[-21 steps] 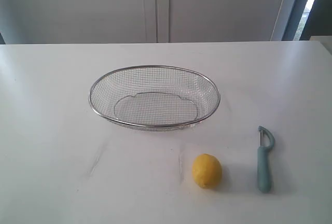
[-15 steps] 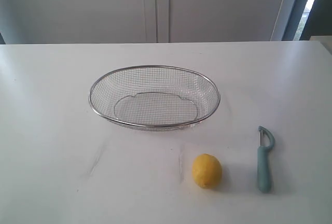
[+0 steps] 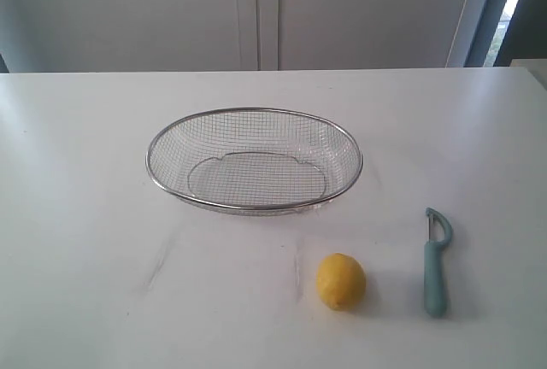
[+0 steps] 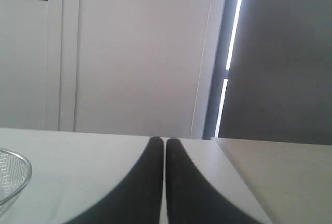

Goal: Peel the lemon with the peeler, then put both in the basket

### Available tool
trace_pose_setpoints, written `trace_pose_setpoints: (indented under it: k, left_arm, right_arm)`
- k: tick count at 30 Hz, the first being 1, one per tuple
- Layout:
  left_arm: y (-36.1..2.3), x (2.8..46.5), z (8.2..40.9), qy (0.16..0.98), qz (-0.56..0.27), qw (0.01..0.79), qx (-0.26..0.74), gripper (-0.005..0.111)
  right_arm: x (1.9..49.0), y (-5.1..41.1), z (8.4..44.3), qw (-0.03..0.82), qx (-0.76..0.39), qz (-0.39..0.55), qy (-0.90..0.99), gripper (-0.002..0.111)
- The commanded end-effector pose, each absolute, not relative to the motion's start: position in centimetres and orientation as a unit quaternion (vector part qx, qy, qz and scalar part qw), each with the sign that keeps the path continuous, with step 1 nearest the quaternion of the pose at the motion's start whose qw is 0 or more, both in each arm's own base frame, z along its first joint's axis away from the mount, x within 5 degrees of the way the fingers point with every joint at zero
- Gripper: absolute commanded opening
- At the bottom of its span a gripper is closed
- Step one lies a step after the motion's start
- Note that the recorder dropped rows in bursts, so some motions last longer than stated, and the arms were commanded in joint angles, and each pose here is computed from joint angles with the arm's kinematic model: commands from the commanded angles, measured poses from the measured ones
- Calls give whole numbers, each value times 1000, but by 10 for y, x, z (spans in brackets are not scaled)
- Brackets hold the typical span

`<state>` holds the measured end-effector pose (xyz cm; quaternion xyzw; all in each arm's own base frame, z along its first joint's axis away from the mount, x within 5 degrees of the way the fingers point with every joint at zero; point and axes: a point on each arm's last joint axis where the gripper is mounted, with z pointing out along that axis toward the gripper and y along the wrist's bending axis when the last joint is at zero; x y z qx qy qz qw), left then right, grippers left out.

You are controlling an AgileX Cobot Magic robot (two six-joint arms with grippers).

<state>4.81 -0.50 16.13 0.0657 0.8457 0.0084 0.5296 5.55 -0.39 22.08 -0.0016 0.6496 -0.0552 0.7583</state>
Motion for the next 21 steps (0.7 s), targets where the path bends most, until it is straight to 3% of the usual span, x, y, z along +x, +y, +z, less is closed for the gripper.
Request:
trace_pose_setpoints:
  k: [1, 14, 21]
  left_arm:
    - [-5, 48, 158, 848, 3, 526, 60, 0]
    - [-5, 48, 158, 848, 3, 526, 60, 0]
    - [-5, 48, 158, 848, 3, 526, 60, 0]
  right_arm:
    - [54, -4, 224, 775, -4, -58, 629, 3]
    - [54, -4, 226, 780, -4, -58, 623, 2]
    - [46, -3, 271, 750, -5, -56, 659, 0]
